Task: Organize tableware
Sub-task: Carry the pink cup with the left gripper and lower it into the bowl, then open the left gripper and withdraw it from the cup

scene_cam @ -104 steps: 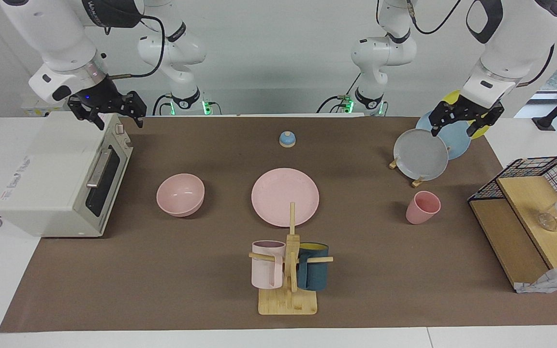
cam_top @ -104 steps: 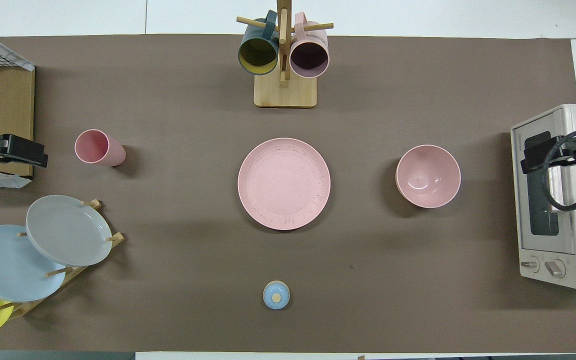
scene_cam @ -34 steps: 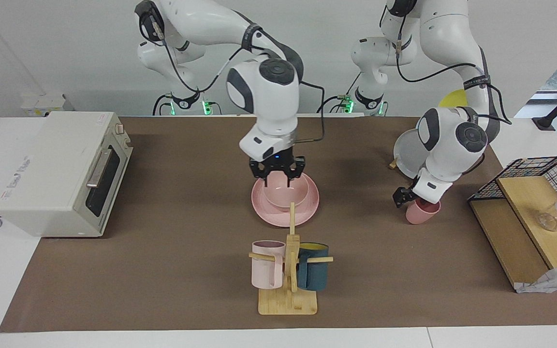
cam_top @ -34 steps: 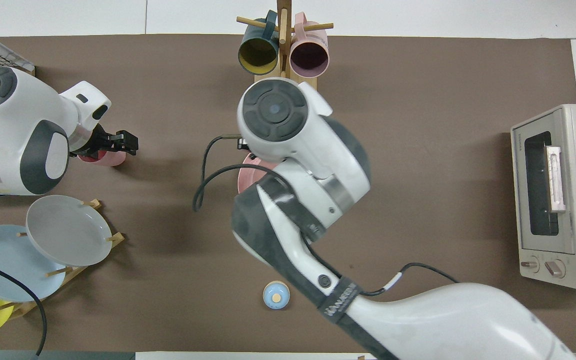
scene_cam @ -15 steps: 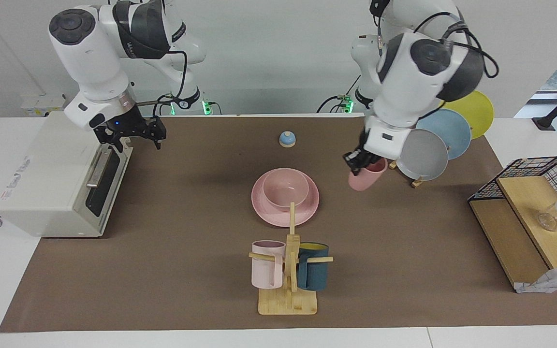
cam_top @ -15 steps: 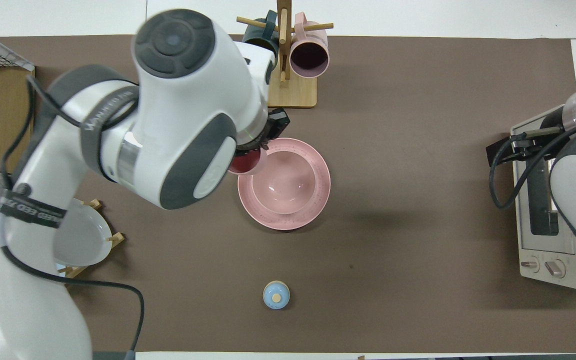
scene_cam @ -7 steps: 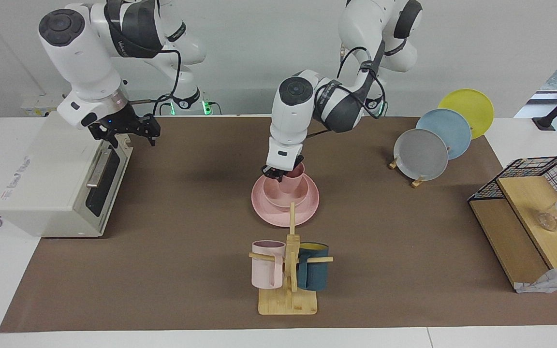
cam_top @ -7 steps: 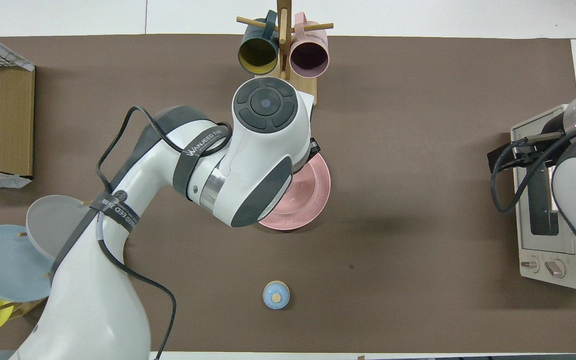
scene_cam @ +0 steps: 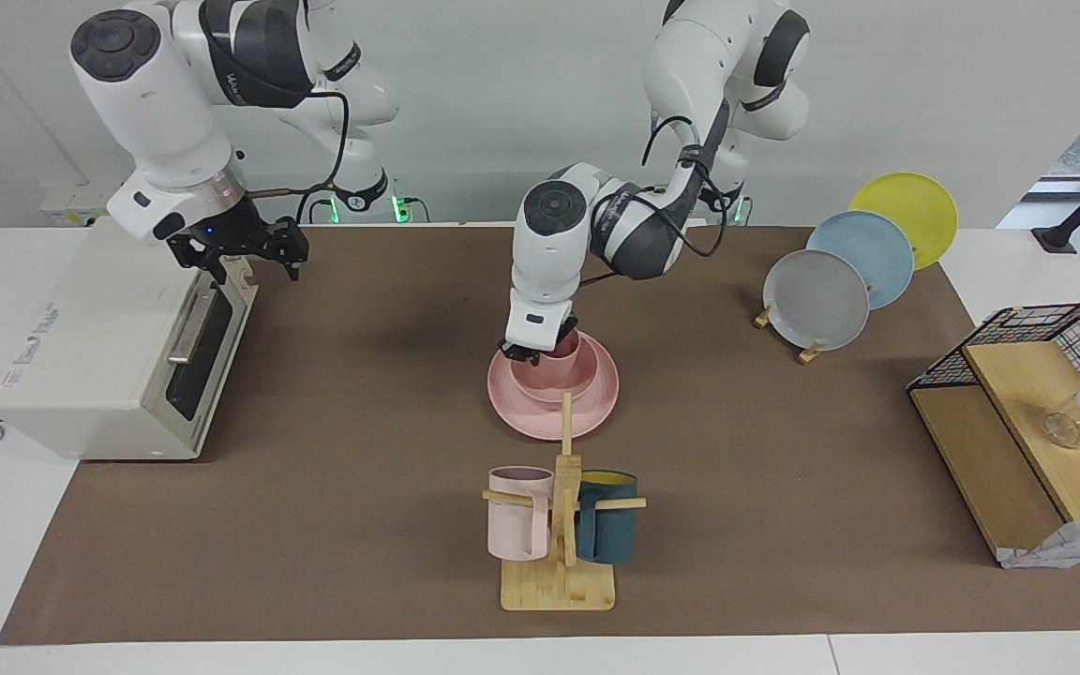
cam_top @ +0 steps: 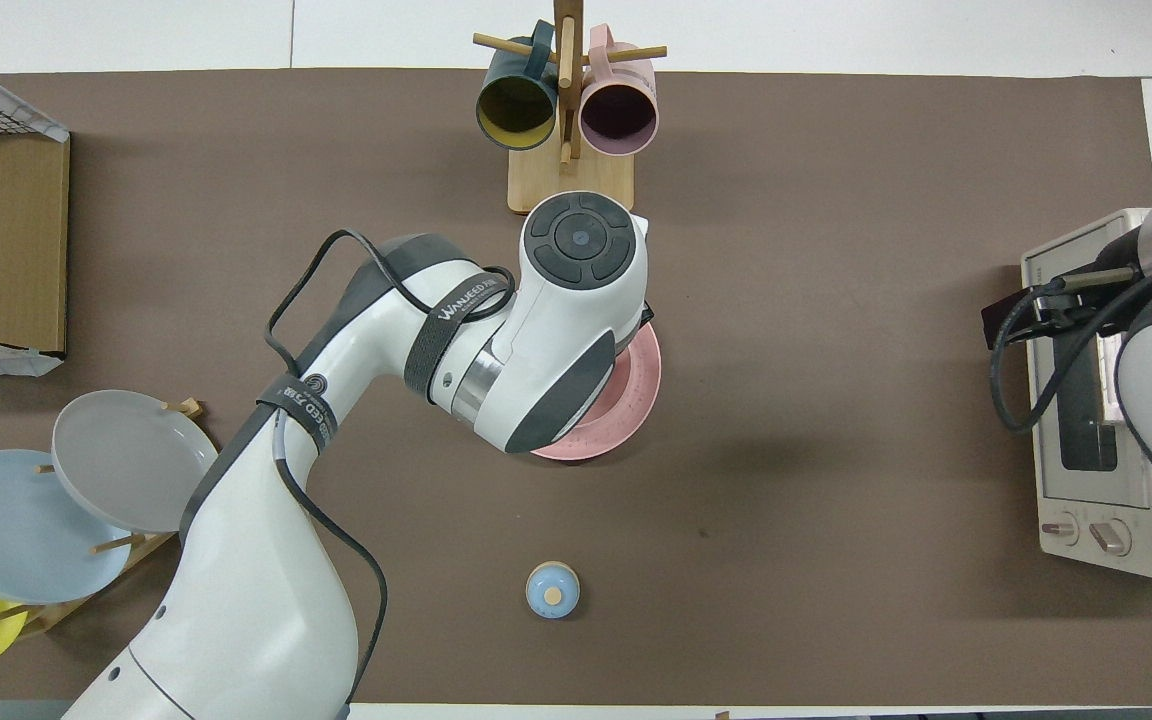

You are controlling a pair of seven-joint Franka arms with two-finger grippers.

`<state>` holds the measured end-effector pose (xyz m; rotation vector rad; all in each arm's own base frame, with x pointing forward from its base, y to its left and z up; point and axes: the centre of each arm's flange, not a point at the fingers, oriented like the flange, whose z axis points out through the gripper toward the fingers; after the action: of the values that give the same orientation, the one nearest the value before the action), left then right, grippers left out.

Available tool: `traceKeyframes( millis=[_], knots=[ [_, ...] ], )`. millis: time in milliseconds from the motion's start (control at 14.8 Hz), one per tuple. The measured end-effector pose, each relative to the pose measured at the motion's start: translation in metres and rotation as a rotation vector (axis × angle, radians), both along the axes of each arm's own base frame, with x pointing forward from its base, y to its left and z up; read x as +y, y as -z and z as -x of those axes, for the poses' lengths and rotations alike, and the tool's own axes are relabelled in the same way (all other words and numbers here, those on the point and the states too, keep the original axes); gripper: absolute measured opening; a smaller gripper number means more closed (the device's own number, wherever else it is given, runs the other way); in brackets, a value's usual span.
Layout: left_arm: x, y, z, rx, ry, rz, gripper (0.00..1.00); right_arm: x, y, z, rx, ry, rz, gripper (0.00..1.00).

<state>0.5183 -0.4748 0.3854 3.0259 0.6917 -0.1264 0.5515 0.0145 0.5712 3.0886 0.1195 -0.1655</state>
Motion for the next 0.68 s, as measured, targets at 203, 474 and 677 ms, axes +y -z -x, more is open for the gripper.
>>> traceKeyframes(
  millis=[203, 474, 677],
  knots=[
    [0.001, 0.001, -0.002, -0.020, 0.012, -0.022, 0.08, 0.000, 0.000, 0.000, -0.001, -0.001, 0.000, 1.00],
    [0.019, -0.029, -0.014, -0.057, -0.002, -0.022, 0.46, -0.012, -0.014, 0.003, 0.015, 0.022, 0.000, 1.00],
    [0.080, -0.104, -0.031, -0.077, -0.017, -0.021, 0.80, -0.013, -0.022, 0.004, 0.017, 0.025, 0.000, 1.00]
  ],
)
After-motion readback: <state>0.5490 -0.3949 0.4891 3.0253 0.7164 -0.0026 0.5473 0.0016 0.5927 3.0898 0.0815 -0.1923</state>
